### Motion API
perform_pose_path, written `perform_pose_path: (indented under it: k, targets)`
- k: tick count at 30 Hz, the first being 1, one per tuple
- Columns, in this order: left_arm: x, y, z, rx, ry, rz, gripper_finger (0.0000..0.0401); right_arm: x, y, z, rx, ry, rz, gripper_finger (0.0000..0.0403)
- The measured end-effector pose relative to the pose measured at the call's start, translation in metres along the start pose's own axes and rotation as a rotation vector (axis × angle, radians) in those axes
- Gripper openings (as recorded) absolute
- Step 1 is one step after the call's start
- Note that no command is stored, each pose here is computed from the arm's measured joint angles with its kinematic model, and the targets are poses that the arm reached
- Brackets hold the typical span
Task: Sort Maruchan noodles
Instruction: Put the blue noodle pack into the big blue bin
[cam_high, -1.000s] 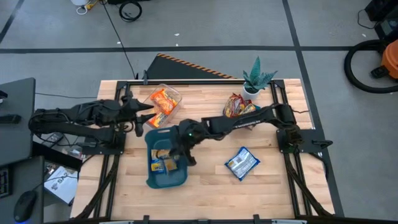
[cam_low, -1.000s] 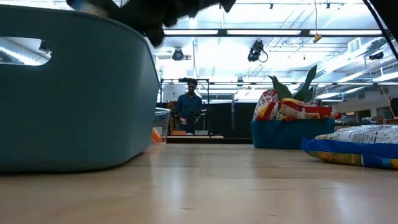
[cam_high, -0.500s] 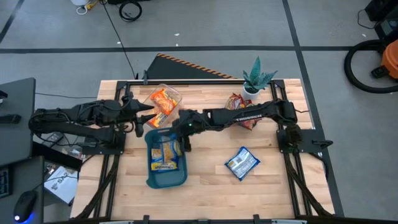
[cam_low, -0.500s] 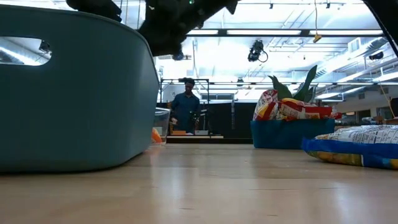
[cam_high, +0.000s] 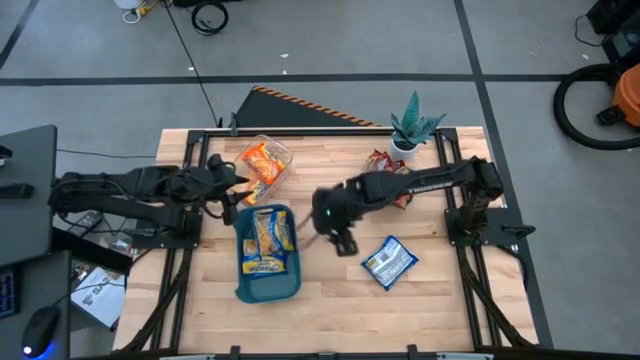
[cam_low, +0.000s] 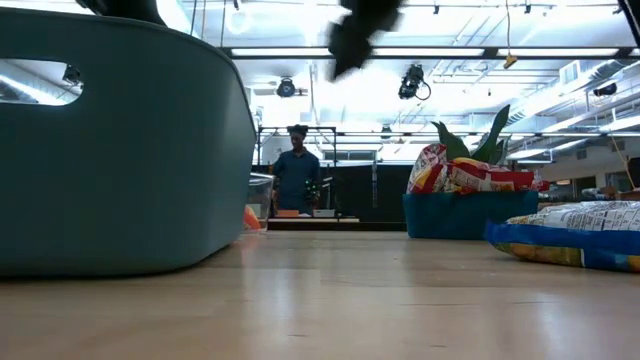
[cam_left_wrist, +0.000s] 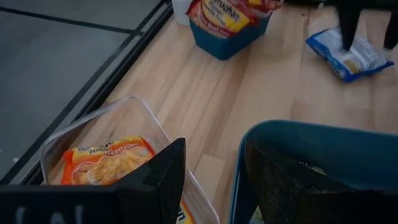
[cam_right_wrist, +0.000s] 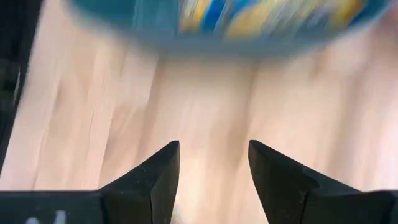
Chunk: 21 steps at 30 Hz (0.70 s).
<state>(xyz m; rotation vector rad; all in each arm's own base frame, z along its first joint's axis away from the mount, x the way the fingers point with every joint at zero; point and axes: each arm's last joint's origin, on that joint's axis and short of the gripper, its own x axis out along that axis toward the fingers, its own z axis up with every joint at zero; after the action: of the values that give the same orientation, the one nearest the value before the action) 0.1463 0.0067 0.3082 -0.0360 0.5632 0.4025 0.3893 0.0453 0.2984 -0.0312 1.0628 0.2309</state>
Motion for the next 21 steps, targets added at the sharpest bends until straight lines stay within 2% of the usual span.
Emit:
perform_pose_path:
  k: [3, 7, 13, 17, 21]
  targets:
    - [0.007, -0.003, -0.001, 0.014, 0.035, -0.010, 0.0172, 0.013, 0.014, -0.022, 0.026, 0.180, 0.022, 0.0197]
    - [0.015, -0.009, -0.002, 0.043, 0.082, -0.071, 0.0172, 0.039, 0.023, -0.051, 0.047, 0.322, 0.036, 0.0205]
    - [0.023, -0.014, -0.003, 0.089, 0.130, -0.132, 0.0172, 0.061, 0.025, -0.089, 0.226, 0.498, 0.015, 0.0229]
    - [0.024, -0.014, -0.004, 0.096, 0.143, -0.137, 0.0172, 0.076, 0.032, -0.101, 0.289, 0.488, 0.033, 0.0239]
    - [0.024, -0.014, -0.004, 0.121, 0.139, -0.139, 0.0172, 0.086, 0.041, -0.103, 0.246, 0.424, 0.028, 0.0239]
